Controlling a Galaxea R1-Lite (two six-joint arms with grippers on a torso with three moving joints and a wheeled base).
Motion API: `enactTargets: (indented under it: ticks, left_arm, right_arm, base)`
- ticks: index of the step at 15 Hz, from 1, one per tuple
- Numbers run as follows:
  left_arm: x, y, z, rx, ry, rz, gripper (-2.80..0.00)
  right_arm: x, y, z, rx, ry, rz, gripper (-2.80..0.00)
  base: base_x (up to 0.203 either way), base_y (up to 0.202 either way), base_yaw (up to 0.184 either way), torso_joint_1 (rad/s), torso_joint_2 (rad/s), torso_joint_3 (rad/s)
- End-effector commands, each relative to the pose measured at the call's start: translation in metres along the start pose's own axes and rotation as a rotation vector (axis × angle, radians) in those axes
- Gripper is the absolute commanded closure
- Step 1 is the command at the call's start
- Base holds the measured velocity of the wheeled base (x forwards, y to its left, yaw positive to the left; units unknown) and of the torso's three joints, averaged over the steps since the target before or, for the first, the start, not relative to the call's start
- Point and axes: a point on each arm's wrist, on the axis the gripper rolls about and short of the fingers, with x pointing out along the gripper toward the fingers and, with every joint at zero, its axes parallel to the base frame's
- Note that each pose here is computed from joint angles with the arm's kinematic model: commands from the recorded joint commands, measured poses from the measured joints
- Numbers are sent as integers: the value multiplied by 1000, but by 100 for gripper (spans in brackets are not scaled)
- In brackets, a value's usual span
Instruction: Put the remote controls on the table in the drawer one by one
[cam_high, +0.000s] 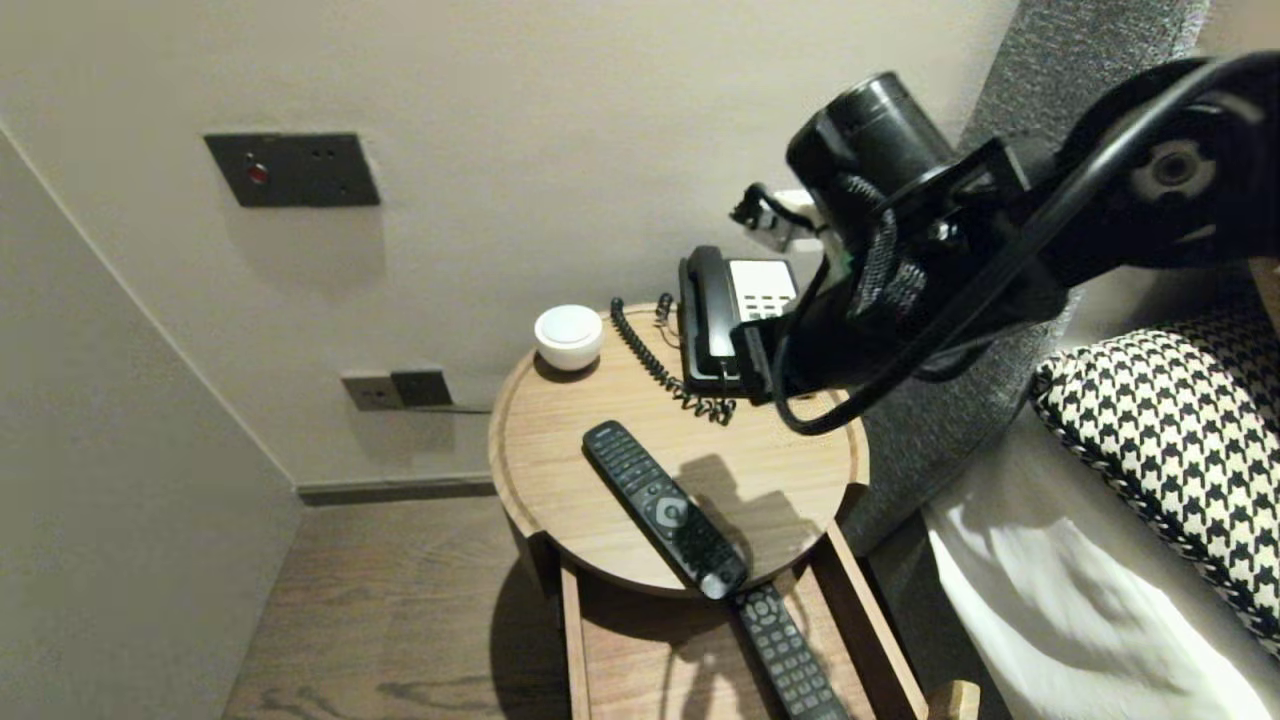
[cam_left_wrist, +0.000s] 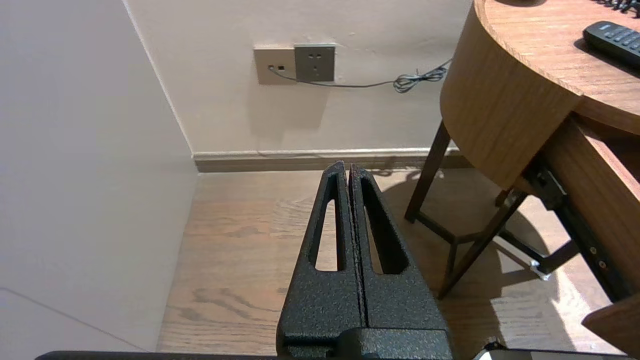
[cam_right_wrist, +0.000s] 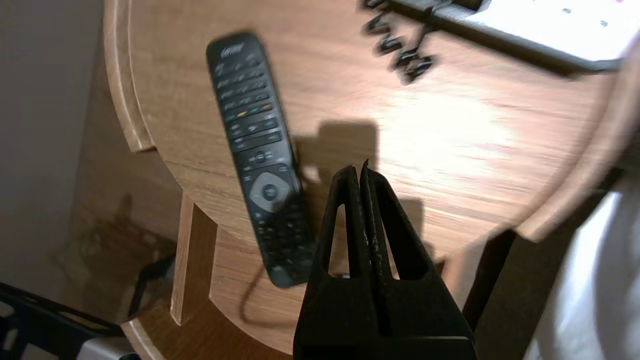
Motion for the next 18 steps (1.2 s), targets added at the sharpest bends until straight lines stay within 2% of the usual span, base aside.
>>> enactTargets:
  ticks: [1,5,6,8,12,18]
  left_arm:
    - [0,0,0,0,0,2,0]
    - [0,0,0,0,0,2,0]
    - [0,0,0,0,0,2,0]
    - [0,0,0,0,0,2,0]
    - [0,0,0,0,0,2,0]
    - [0,0,0,0,0,2,0]
  right_arm:
    - [22,7,-5,-15,53,-6,0]
    - [55,26,-13,-81,89,6,0]
    - [57,30,-13,-96,85,12,-280]
    - [58,35,-15,-139,88,21,-280]
    - [72,43,-15,-154,63,36,-280]
    - [97,48,-22,-208,84,8,-280]
  base:
    - [0,0,0,0,0,0]
    - [0,0,0,0,0,0]
    - [0,0,0,0,0,0]
    - [0,0,0,0,0,0]
    - [0,0,0,0,0,0]
    - [0,0,0,0,0,0]
